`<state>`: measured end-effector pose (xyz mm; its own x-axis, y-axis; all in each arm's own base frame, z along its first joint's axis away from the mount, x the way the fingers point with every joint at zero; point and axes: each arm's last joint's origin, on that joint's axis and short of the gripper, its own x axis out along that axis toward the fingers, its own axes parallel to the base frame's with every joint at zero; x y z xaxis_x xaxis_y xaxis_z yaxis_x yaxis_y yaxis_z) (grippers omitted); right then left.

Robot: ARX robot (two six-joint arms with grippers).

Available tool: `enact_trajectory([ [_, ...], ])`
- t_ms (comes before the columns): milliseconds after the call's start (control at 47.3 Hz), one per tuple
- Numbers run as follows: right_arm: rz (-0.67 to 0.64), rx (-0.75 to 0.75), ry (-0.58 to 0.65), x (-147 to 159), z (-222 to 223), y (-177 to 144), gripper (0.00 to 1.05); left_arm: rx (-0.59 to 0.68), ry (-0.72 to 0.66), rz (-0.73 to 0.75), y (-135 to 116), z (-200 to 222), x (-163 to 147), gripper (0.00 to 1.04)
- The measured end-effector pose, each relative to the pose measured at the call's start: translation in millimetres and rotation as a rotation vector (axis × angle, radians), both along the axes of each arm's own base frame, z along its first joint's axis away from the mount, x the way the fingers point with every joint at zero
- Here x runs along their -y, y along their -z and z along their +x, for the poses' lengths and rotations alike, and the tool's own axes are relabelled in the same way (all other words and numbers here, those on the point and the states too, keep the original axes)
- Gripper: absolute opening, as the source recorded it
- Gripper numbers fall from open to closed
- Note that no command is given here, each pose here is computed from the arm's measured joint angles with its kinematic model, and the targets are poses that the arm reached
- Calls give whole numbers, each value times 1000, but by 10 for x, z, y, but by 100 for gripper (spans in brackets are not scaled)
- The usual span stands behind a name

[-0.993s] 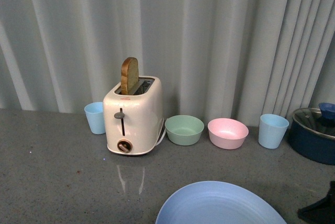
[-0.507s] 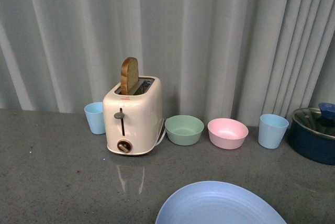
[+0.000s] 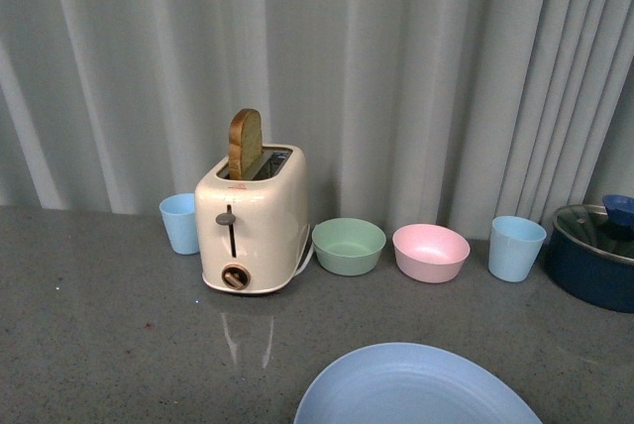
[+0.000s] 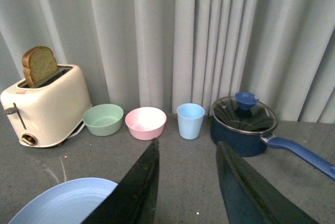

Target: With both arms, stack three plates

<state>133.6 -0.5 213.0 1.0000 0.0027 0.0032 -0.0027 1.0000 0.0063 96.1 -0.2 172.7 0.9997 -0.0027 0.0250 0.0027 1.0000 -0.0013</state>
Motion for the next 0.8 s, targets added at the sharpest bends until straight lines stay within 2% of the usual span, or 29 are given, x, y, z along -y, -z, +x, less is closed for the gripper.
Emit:
enact_trajectory([
  [85,-1,-3,6,0,-30,65,21,0,0,0,0,0,0,98],
  [148,-2,-10,5,0,-61,141,5,0,0,0,0,0,0,98],
  [169,-6,-11,5,0,-71,162,3,0,0,0,0,0,0,98],
  [803,-5,2,5,-1,-240,451,3,0,0,0,0,0,0,98],
])
